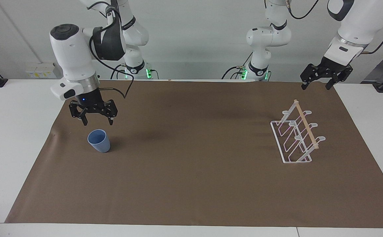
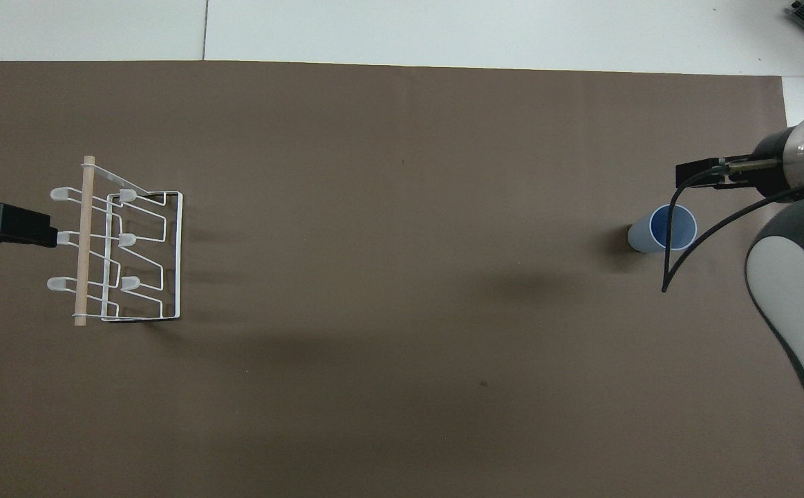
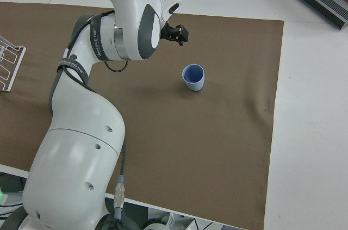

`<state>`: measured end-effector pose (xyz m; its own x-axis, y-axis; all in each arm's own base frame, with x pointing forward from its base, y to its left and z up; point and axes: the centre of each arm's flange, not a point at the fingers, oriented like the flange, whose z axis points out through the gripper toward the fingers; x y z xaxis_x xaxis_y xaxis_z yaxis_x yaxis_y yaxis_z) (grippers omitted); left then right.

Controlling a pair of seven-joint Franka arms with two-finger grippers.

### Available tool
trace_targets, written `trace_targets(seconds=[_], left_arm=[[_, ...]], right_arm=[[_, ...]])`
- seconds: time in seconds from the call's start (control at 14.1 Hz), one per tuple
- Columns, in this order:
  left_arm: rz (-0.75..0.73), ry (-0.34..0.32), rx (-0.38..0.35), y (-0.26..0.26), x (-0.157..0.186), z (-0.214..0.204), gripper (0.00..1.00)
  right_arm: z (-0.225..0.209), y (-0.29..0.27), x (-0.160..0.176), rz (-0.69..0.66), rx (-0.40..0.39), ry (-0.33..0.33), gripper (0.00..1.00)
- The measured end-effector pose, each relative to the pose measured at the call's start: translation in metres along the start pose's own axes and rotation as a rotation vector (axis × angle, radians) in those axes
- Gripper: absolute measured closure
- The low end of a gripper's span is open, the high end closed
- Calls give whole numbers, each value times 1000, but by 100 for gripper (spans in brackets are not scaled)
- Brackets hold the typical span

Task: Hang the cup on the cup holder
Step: 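Lower the right gripper over the blue cup rim and close it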

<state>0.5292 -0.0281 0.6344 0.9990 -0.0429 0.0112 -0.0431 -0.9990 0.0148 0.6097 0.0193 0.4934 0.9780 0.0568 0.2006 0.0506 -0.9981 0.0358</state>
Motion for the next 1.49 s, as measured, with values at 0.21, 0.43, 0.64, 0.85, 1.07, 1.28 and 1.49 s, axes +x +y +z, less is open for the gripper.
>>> trace_targets(seconds=[0.21, 0.43, 0.64, 0.85, 1.07, 1.28, 1.49], left_arm=[[0, 0, 0, 0, 0, 0, 0], [0, 0, 0, 0, 0, 0, 0], [0, 0, 0, 0, 0, 0, 0], [0, 0, 0, 0, 0, 0, 0], [0, 0, 0, 0, 0, 0, 0], [0, 0, 0, 0, 0, 0, 0], [0, 0, 0, 0, 0, 0, 0]], right_arm=[[56, 3, 8, 6, 31, 7, 0], [87, 1, 0, 5, 43, 3, 0], [98, -1, -9, 2, 43, -19, 0], [108, -4, -27, -8, 37, -57, 0], [108, 1, -36, -46, 30, -67, 0], [116, 16, -47, -73, 26, -88, 0], [119, 22, -52, -84, 25, -96, 0]])
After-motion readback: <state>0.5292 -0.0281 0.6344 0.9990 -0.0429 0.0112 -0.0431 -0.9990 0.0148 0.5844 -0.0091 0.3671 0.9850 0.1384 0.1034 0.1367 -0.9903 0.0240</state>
